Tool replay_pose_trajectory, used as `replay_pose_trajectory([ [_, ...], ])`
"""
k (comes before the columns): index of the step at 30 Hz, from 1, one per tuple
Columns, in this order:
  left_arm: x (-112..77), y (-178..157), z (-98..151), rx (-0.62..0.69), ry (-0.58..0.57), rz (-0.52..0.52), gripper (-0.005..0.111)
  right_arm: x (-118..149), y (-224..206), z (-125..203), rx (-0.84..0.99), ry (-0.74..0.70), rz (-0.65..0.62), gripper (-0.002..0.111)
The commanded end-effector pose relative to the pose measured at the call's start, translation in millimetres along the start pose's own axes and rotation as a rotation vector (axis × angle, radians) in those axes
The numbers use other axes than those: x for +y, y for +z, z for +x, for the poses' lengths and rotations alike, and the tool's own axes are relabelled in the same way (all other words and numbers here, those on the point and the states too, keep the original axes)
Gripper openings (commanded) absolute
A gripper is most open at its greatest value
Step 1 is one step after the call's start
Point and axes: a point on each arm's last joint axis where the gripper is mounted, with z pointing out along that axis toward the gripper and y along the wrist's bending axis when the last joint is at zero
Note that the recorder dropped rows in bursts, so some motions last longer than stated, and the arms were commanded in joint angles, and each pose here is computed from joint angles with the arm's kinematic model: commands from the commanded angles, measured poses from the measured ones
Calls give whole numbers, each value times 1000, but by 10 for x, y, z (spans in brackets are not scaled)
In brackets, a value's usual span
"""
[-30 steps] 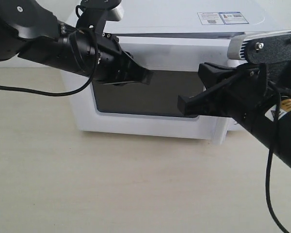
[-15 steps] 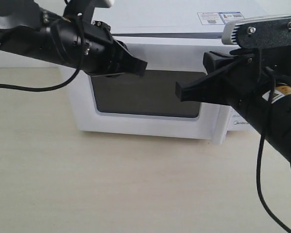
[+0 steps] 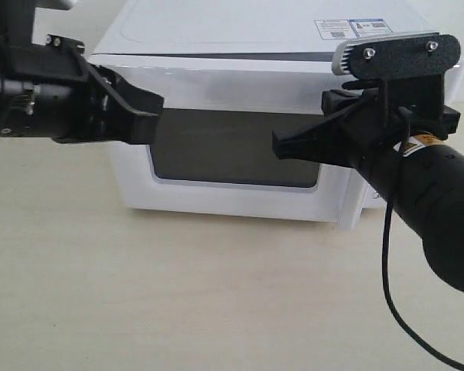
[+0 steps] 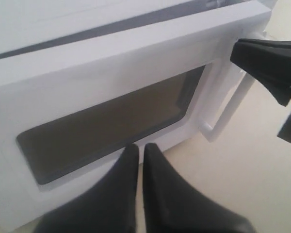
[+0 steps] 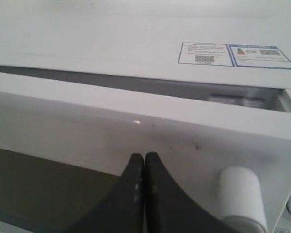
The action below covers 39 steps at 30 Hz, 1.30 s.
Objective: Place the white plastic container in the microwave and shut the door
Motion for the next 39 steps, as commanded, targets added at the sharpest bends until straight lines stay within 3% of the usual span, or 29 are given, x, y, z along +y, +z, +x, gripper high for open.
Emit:
replay_pose_trajectory([
  [1, -34, -239, 5, -69, -2, -6, 4, -20, 28, -71, -9, -19, 55, 0],
  [21, -11, -743, 376, -209, -16, -71, 4, -125, 150, 2, 21, -8, 146, 0],
  [33, 13, -765, 349, -250, 6, -101, 4, -212, 192, -31, -4, 2, 163, 0],
  [39, 13, -765, 349, -250, 6, -101, 4, -147, 269, -226, -41, -21, 148, 0],
])
